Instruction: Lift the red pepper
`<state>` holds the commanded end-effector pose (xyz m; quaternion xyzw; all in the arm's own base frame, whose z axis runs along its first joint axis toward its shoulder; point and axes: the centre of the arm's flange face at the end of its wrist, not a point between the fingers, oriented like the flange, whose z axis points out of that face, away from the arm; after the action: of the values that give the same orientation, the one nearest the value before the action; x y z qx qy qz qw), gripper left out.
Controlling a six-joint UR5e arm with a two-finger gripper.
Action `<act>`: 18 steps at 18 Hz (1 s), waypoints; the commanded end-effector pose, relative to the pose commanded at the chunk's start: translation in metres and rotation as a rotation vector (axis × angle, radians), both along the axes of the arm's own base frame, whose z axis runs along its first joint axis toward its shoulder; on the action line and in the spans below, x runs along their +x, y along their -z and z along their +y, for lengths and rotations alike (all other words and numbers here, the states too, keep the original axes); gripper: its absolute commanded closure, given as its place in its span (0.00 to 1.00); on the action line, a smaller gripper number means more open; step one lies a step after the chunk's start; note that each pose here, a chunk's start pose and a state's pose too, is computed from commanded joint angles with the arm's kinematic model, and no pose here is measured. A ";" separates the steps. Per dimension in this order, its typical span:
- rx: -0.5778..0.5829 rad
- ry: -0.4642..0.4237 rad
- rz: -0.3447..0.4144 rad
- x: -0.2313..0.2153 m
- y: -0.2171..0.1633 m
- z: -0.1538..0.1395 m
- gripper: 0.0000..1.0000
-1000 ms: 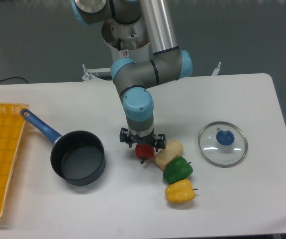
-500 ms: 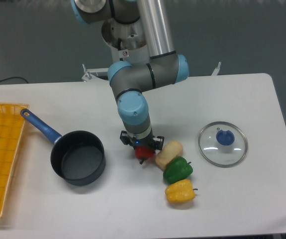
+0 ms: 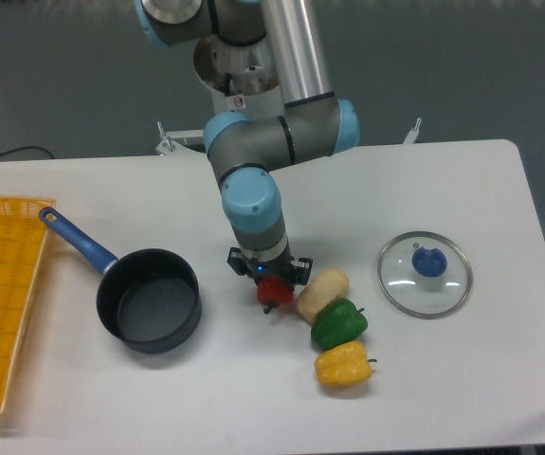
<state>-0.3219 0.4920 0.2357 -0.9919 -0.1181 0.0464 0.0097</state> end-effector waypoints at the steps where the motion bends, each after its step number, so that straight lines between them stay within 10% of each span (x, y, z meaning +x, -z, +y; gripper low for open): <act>1: 0.020 0.009 -0.011 0.000 -0.004 0.001 0.70; 7: 0.068 0.043 -0.001 -0.001 -0.030 0.006 0.70; 18: -0.025 0.441 -0.047 -0.035 -0.075 -0.045 0.70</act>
<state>-0.3571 0.4470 0.3104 -0.9945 0.1022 0.0216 0.0046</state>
